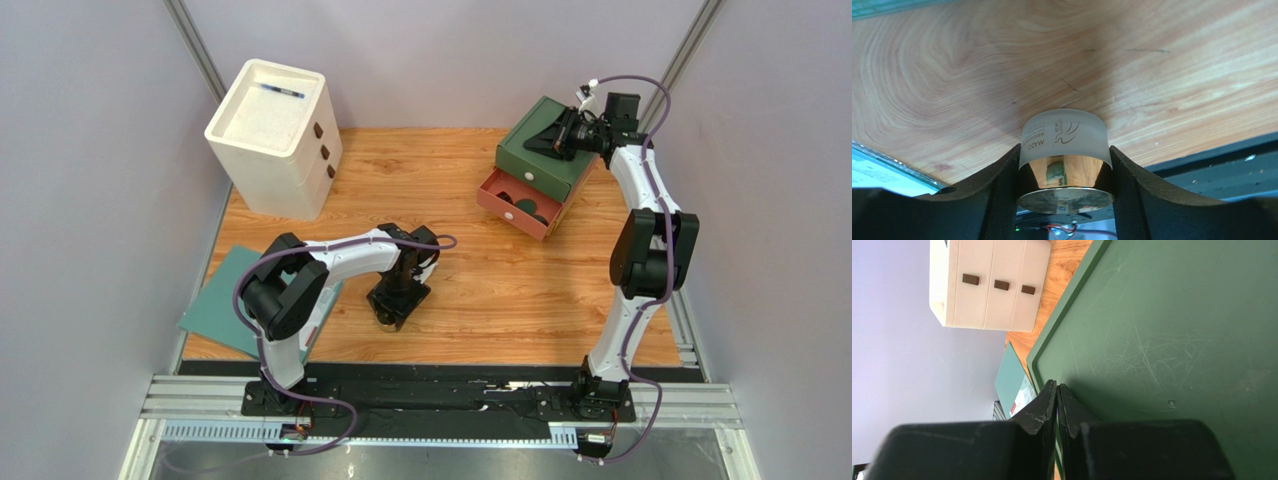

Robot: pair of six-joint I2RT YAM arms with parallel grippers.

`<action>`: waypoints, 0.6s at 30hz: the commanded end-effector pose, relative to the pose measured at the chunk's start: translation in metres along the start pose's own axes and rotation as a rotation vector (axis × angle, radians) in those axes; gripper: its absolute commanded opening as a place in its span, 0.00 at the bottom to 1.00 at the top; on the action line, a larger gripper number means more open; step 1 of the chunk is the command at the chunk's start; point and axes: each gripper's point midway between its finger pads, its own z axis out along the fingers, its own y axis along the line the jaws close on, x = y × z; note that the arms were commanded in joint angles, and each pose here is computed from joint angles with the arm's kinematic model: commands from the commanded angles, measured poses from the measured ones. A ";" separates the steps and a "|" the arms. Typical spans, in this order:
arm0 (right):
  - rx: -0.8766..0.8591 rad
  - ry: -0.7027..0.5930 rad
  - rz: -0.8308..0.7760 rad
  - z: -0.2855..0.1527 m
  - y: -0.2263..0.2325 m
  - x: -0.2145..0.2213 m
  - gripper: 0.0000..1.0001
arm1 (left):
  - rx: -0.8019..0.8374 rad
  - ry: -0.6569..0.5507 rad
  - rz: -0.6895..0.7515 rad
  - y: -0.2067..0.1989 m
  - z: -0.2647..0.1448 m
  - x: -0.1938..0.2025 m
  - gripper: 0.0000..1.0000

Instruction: Organize the makeup

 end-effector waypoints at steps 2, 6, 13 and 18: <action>0.346 0.243 0.304 0.031 -0.151 0.107 0.10 | -0.019 -0.031 0.023 0.002 -0.005 -0.006 0.19; 0.345 0.239 0.302 0.031 -0.150 0.104 0.10 | -0.016 -0.095 0.055 0.000 -0.029 -0.025 0.00; 0.345 0.241 0.303 0.033 -0.151 0.104 0.10 | 0.042 -0.534 0.138 -0.025 -0.128 -0.139 0.00; 0.344 0.244 0.309 0.034 -0.152 0.105 0.10 | 0.187 -0.808 0.167 -0.061 -0.174 -0.222 0.00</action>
